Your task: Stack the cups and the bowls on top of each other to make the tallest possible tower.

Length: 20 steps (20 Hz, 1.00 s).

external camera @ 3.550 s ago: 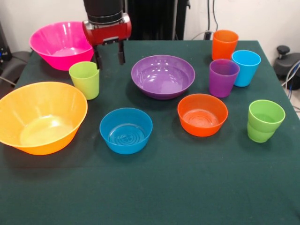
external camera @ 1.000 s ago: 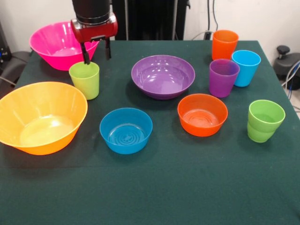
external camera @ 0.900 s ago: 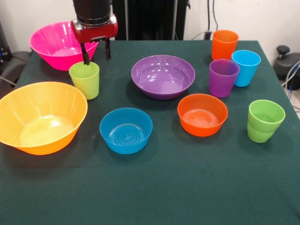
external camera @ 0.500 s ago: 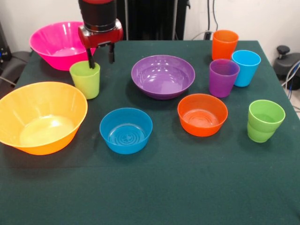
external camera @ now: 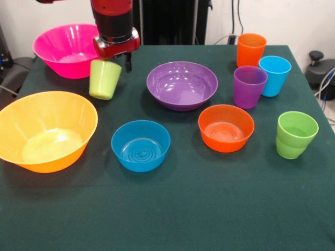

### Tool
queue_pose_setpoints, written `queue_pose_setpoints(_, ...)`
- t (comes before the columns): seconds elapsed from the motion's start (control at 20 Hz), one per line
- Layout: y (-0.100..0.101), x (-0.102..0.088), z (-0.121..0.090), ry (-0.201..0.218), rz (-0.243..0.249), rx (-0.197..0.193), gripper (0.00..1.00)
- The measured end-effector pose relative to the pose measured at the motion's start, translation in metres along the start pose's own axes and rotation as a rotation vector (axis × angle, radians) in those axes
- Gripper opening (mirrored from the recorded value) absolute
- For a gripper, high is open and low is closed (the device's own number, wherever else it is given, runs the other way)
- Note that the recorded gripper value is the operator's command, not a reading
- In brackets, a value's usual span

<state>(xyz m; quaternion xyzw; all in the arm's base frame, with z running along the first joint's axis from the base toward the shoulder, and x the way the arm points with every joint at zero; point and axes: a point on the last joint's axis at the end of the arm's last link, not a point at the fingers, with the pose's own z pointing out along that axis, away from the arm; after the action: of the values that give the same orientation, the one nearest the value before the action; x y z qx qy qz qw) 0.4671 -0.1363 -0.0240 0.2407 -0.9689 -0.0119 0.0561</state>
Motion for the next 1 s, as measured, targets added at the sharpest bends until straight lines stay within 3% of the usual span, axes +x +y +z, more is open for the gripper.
queue_pose_setpoints(0.5,-0.003,0.002,-0.003,0.001,0.018,-0.005,1.0)
queue_pose_setpoints(0.8,-0.012,-0.016,-0.042,-0.041,0.072,-0.003,1.0)
queue_pose_setpoints(1.0,-0.018,-0.041,-0.079,-0.091,0.085,0.024,1.0)
